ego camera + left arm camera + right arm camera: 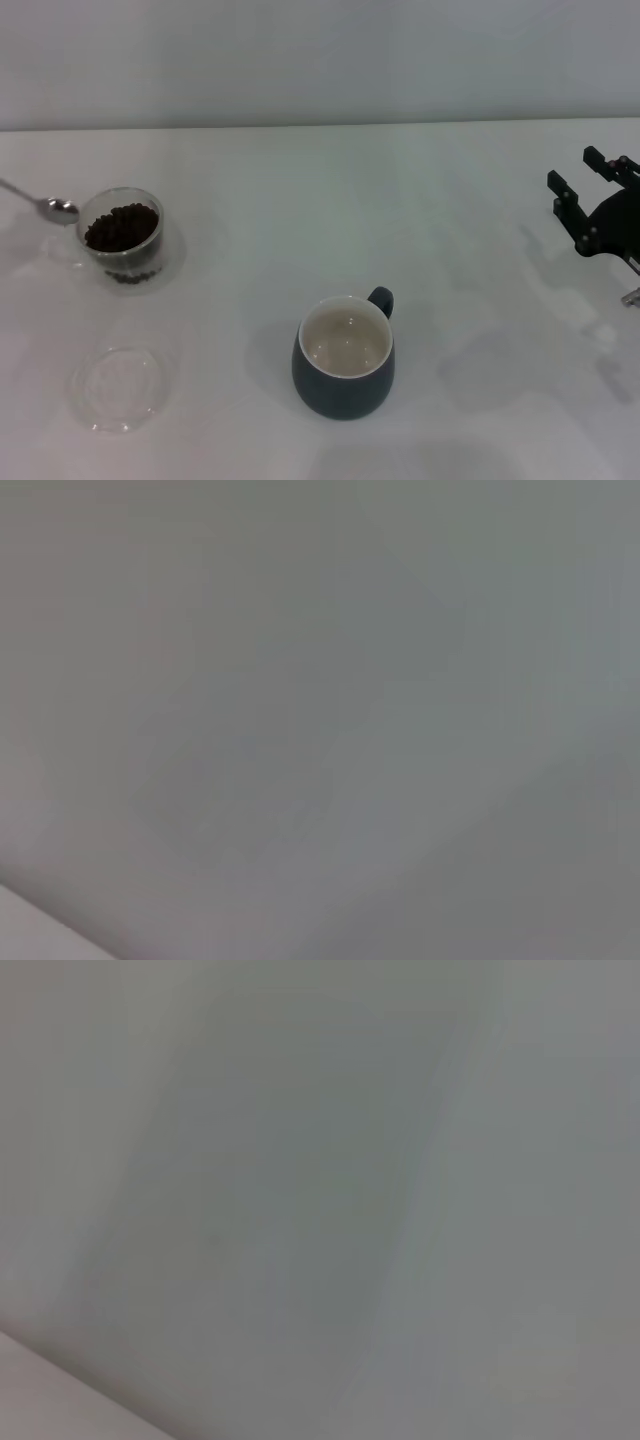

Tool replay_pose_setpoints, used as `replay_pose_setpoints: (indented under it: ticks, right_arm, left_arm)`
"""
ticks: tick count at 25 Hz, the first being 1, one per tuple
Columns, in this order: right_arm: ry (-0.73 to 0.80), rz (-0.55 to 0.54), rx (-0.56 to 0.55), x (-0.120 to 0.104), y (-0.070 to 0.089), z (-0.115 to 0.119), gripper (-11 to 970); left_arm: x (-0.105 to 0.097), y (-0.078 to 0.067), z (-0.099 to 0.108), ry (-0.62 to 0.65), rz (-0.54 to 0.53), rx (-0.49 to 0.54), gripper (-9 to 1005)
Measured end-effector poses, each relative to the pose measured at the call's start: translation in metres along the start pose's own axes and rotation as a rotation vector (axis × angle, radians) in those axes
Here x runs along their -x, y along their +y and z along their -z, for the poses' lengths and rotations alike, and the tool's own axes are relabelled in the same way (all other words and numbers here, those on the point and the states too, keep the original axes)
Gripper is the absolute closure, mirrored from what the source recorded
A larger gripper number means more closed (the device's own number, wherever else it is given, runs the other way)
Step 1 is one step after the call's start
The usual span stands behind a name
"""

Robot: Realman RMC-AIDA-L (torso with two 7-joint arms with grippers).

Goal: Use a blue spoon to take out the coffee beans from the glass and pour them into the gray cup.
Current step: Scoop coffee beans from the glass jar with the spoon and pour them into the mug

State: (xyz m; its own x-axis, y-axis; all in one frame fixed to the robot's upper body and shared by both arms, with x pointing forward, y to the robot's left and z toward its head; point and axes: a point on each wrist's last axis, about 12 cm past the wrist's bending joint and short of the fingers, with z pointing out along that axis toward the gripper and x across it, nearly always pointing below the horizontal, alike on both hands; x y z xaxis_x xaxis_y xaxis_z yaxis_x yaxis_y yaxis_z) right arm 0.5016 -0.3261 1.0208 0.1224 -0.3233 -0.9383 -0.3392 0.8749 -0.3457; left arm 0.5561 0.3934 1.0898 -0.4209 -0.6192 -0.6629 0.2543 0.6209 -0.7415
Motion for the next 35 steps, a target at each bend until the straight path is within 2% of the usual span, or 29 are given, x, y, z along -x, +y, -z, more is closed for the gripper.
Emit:
replay_pose_setpoints:
  ticks: [8, 16, 19, 26, 35]
  right_arm:
    - [0.003, -0.001, 0.004, 0.0, 0.001, -0.002, 495]
    - [-0.011, -0.009, 0.009, 0.003, 0.004, -0.009, 495]
    - [-0.001, -0.01, 0.008, 0.002, 0.004, -0.008, 495]
    - [0.012, -0.01, 0.007, 0.001, 0.004, -0.009, 495]
    - [0.021, -0.016, 0.0, 0.0, 0.004, -0.01, 495]
  left_arm:
    - [0.01, -0.014, -0.044, 0.085, -0.046, 0.022, 865]
    - [0.019, -0.018, -0.068, 0.161, -0.09, 0.112, 866]
    - [0.02, -0.024, -0.08, 0.21, -0.127, 0.145, 866]
    - [0.021, -0.032, -0.092, 0.273, -0.167, 0.171, 866]
    - [0.015, -0.036, -0.096, 0.312, -0.19, 0.181, 866]
